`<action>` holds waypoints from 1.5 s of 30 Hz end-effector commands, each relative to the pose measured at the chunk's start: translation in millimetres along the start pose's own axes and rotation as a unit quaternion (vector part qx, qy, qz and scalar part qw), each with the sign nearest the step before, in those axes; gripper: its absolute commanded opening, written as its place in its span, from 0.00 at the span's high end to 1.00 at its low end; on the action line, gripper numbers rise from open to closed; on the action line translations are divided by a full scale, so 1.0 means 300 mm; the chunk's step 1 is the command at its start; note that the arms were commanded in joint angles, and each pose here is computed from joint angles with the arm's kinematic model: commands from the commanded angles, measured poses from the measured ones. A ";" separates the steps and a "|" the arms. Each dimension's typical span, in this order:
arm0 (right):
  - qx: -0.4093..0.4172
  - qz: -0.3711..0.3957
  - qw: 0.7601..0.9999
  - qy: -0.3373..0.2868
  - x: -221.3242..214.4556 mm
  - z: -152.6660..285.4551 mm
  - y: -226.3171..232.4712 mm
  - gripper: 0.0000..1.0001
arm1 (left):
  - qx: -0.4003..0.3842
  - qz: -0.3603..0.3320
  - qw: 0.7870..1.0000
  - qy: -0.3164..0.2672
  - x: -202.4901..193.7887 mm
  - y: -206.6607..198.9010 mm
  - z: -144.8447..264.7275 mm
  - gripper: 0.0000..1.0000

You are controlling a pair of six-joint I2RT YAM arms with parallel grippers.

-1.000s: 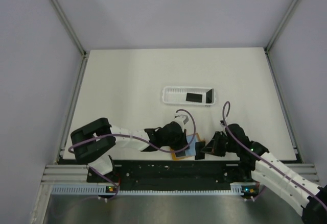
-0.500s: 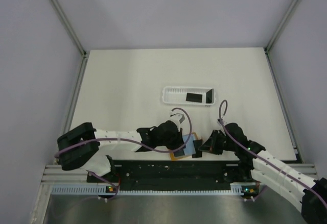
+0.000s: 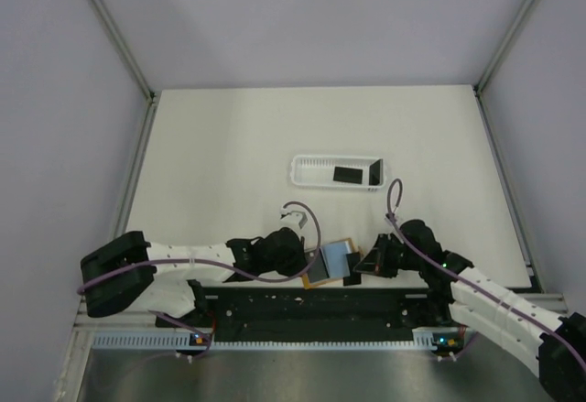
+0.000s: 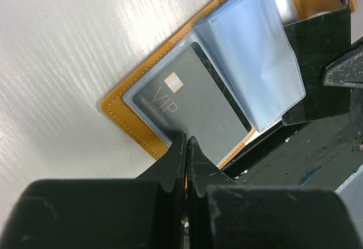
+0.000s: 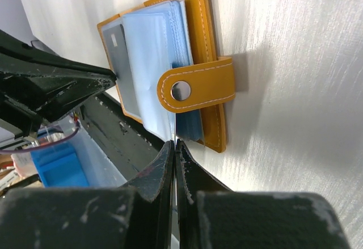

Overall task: Put the credit cards into the card holder
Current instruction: Insert the credit card into the card holder.

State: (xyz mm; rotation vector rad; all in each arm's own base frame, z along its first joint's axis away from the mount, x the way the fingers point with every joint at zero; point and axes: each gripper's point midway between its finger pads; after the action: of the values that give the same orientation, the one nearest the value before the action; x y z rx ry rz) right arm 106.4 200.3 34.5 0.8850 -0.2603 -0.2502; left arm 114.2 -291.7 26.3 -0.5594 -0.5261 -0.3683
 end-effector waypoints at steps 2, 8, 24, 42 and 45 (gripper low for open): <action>0.038 0.032 0.999 0.003 0.018 0.012 0.098 1.00 | 0.020 0.014 1.000 -0.007 -0.019 0.045 0.002 1.00; 0.051 0.037 0.998 0.005 0.028 0.013 0.135 1.00 | 0.026 0.013 1.000 0.004 -0.041 0.057 -0.019 1.00; 0.087 0.049 0.995 0.018 0.048 -0.004 0.219 1.00 | 0.029 0.010 1.000 0.006 -0.047 0.062 -0.039 1.00; 0.060 0.063 0.996 0.033 0.029 -0.094 0.241 1.00 | 0.032 0.009 0.999 -0.001 -0.037 0.066 -0.027 1.00; 0.033 0.061 0.997 0.025 0.034 -0.109 0.206 1.00 | 0.035 0.010 0.999 -0.007 -0.026 0.068 -0.012 1.00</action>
State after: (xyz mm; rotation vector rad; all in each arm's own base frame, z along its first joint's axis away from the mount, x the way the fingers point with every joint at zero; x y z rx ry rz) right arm 117.6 250.2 55.9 0.9441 -0.2018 -0.1097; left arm 121.4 -301.2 26.7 -0.5998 -0.5599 -0.3169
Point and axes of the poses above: each gripper's point midway between its finger pads, its own z axis back along the fingers, its own y axis along the line the jaws close on, x = y × z, and after that the axes turned 7 degrees about -z, right-handed
